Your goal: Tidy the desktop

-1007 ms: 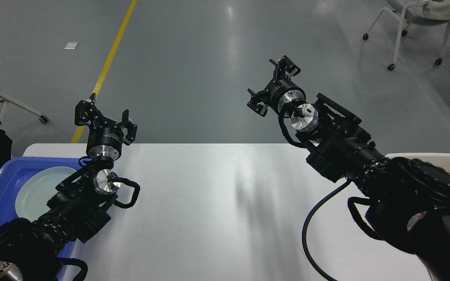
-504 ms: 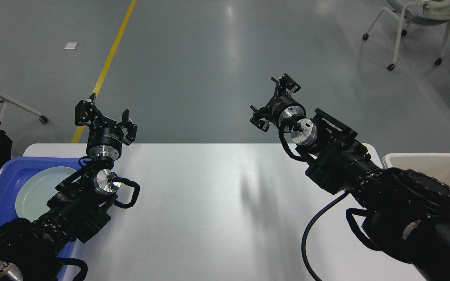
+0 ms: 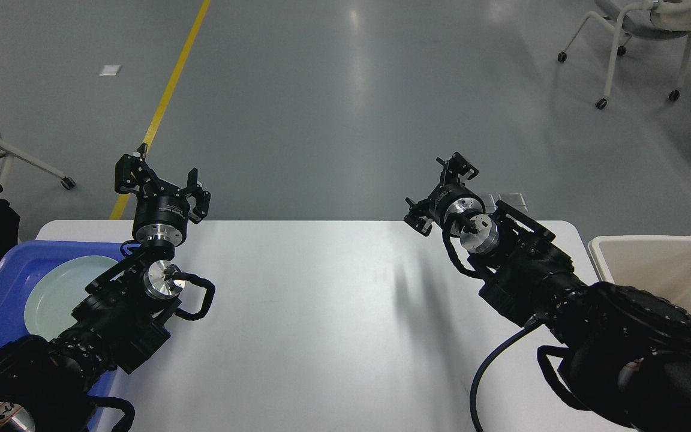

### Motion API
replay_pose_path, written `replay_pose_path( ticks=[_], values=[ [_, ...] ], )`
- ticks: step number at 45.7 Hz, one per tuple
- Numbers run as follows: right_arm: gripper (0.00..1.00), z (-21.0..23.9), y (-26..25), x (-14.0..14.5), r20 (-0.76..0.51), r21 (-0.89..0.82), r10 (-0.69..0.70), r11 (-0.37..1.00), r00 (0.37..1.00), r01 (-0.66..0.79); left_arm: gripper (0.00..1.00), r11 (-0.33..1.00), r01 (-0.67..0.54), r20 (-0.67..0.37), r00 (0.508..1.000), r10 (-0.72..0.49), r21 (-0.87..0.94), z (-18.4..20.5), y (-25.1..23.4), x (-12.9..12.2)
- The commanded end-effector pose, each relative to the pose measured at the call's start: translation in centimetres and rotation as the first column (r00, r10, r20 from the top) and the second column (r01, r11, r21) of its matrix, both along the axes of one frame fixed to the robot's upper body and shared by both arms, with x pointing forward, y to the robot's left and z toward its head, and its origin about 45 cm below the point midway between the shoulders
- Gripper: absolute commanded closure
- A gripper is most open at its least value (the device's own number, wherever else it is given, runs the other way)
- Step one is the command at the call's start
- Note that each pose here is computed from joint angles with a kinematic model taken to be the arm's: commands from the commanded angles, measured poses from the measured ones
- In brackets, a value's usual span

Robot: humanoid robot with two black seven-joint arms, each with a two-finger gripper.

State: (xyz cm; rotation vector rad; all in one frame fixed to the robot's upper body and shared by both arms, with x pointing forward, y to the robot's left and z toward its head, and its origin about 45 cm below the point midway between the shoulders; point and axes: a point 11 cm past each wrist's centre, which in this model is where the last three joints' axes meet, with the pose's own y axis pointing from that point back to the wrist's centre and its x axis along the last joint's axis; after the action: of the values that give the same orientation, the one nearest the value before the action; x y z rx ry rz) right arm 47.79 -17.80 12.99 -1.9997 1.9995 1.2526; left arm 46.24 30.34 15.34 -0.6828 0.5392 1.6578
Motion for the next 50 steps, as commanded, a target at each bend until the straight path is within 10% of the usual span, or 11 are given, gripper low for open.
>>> replay_pose_path(
  ticks=[1, 50],
  values=[
    [0.00, -1.70, -0.44, -1.09, -0.034, 0.001, -0.010, 1.000, 0.999, 0.010, 0.00, 1.000, 0.001, 0.000, 1.000, -0.001, 0.001, 0.00, -0.01, 0.00],
    [0.00, -2.10, -0.69, -1.40, -0.024, 0.014, -0.005, 1.000, 1.000, 0.005, 0.00, 1.000, 0.000, 0.000, 1.000, 0.000, -0.001, -0.01, 0.00, 0.00]
  ],
)
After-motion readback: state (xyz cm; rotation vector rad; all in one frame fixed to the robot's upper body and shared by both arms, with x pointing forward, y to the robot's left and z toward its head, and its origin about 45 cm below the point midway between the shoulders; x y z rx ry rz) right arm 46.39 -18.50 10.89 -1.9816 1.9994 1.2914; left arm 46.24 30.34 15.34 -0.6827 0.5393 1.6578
